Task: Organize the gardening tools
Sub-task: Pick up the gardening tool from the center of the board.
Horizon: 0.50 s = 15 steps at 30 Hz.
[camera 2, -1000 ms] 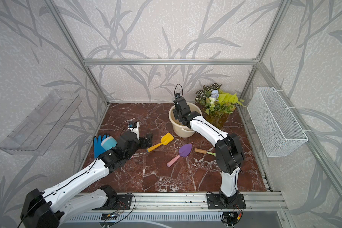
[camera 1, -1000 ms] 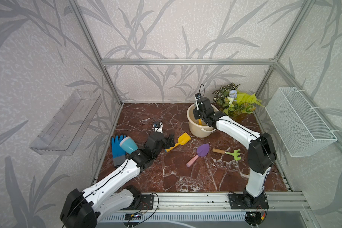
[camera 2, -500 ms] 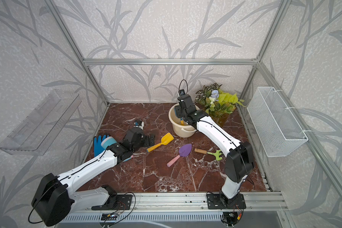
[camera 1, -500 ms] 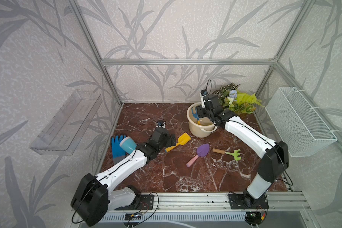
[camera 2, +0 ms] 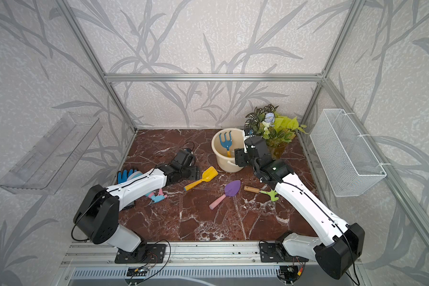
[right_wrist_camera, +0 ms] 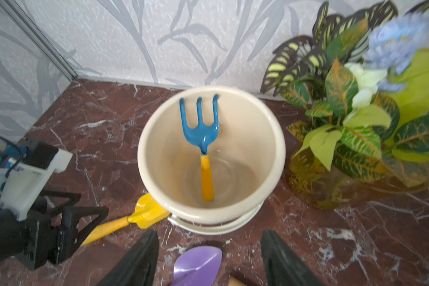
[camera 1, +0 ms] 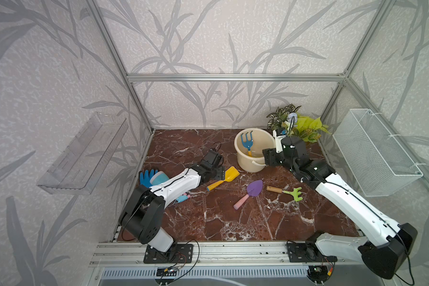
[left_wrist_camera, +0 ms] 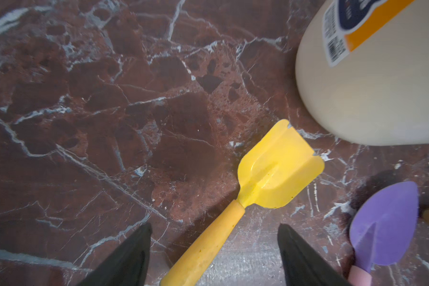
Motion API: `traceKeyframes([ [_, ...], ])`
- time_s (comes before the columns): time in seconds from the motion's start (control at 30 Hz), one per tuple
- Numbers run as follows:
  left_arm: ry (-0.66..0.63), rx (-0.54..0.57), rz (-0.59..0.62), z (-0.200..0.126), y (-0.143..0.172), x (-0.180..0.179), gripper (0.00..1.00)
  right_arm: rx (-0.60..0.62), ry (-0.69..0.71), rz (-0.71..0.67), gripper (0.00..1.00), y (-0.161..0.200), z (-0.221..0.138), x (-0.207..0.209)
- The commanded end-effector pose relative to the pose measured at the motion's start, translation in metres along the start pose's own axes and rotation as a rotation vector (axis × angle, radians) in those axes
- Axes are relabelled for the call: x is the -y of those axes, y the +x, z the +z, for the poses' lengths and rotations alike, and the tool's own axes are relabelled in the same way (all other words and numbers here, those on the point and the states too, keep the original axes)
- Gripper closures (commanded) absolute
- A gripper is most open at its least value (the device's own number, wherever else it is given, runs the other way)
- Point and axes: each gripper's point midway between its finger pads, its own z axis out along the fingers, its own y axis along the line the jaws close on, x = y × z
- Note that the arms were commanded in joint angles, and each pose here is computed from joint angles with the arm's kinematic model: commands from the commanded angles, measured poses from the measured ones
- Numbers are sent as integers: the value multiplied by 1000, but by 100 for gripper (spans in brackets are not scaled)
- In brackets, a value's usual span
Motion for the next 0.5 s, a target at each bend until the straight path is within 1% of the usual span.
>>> traceKeyframes([
  [0.0,-24,-82,23,13,12,-3,19,-21,-30,40,30,13,-12,-1],
  [0.13,-23,-153,10,31,29,-2,18,-12,-23,59,30,22,-19,5],
  [0.27,0,-192,-13,38,47,0,19,-19,-19,67,30,30,-19,8],
  [0.33,9,-205,-17,38,54,2,23,-26,-15,69,30,33,-16,8],
  [0.4,17,-210,-14,37,59,4,23,-29,-9,71,30,35,-14,9],
  [0.47,30,-219,-12,36,63,8,27,-31,-10,75,30,37,-11,9],
])
